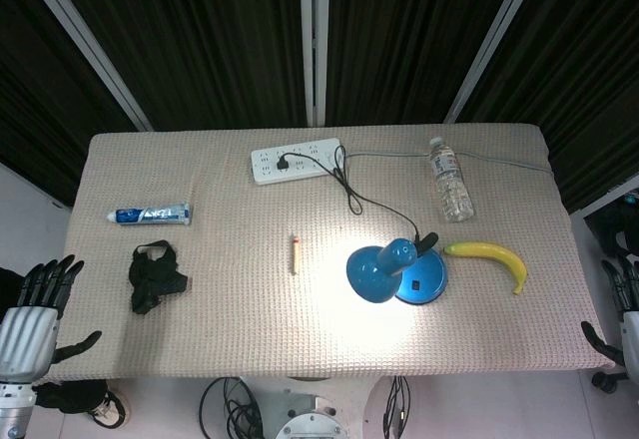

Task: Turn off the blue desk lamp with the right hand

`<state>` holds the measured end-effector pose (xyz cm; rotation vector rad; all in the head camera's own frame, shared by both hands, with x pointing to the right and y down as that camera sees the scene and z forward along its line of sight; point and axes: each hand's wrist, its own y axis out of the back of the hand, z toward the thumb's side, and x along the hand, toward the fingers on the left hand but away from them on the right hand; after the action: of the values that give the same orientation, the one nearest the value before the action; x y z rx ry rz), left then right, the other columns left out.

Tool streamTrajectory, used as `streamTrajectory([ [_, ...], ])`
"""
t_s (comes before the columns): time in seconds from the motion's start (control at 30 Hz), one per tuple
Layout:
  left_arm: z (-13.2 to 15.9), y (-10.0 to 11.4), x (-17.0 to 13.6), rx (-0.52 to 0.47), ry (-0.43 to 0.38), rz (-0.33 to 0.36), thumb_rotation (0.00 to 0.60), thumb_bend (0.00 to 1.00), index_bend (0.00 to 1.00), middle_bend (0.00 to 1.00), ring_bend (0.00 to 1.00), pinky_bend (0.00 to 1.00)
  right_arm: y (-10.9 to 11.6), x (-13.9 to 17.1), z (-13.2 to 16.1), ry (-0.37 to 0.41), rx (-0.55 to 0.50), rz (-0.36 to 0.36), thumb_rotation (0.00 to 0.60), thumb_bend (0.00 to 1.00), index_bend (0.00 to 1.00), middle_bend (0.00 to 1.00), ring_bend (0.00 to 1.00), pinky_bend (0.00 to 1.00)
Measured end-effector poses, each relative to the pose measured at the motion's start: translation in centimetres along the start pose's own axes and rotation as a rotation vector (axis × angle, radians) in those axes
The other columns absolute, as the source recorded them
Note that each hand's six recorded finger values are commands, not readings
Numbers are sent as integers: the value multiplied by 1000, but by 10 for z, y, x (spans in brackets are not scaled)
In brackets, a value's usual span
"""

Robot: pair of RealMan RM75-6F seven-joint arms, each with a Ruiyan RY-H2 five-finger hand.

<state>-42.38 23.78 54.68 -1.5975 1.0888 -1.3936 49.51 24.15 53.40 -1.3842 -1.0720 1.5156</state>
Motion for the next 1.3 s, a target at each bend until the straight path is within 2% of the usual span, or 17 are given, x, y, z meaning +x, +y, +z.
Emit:
streamTrajectory([
  [0.5,0,4,-1,11,5,6,600,0,0,0,0,0,-5,2,0,28,-44,21,600,175,0,0,0,0],
  [0.67,0,-2,-1,9,7,-10,600,0,0,0,0,0,-4,1,6,55,-59,22,600,125,0,0,0,0],
  [0.9,-3,-2,-2,9,15,-7,600,0,0,0,0,0,-3,-4,15,83,-61,26,600,122,0,0,0,0],
  [1.27,-4,-6,-2,9,18,-18,600,0,0,0,0,0,-12,-10,36,140,-51,73,600,99,0,0,1,2],
  [1.3,-4,-6,-2,9,18,-19,600,0,0,0,0,0,-13,-10,38,144,-48,82,600,84,0,13,25,36],
])
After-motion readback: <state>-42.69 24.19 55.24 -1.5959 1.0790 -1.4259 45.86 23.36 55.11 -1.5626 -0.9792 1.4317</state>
